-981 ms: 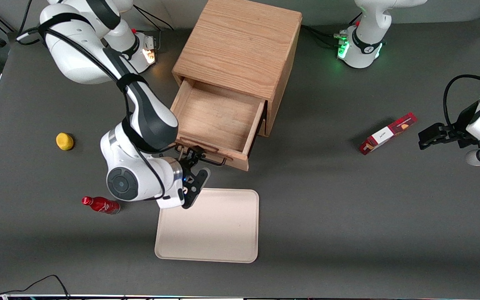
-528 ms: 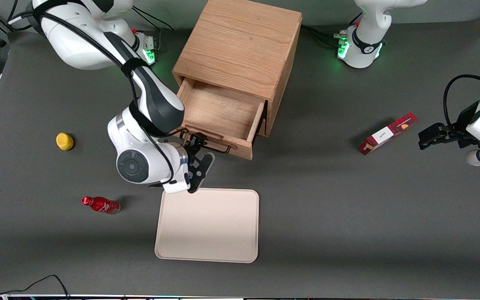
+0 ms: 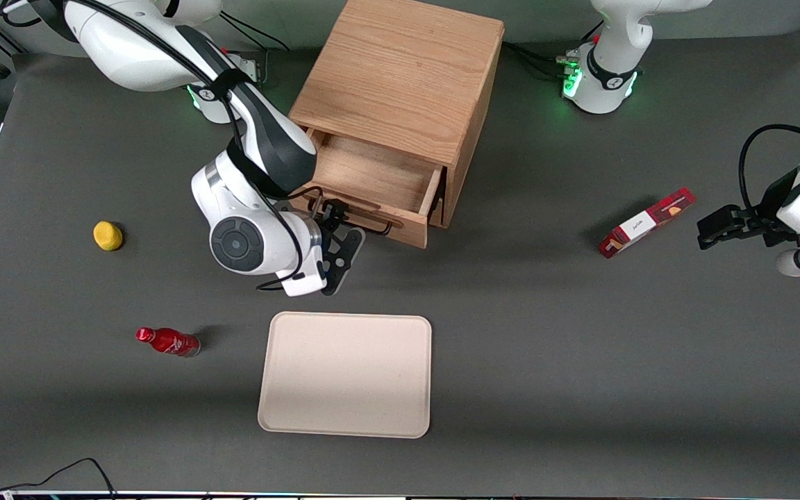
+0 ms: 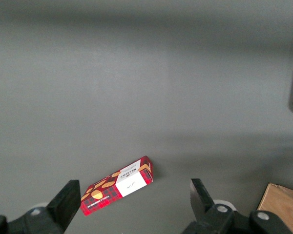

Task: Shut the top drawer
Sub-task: 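Push the drawer front with the right gripper into the cabinet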

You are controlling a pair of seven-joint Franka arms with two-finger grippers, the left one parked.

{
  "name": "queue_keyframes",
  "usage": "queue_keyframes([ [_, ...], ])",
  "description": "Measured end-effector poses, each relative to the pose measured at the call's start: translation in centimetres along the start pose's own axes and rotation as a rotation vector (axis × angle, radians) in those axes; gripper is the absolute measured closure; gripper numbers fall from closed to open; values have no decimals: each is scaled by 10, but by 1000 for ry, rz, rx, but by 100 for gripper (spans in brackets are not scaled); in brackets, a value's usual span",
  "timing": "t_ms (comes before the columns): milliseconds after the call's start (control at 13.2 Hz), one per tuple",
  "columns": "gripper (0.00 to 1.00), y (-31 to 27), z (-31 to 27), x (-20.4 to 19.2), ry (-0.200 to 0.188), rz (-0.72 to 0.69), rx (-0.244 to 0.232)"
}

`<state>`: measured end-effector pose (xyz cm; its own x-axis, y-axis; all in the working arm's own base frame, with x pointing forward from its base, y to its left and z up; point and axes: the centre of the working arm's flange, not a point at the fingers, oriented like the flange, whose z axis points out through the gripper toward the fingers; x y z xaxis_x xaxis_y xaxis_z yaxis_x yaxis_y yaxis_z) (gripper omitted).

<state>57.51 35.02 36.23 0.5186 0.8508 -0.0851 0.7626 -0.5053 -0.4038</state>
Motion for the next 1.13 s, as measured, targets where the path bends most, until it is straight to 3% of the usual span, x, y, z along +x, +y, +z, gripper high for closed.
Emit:
queue_keyframes([
  [1132,0,-43,9,2,-11,-48,30],
])
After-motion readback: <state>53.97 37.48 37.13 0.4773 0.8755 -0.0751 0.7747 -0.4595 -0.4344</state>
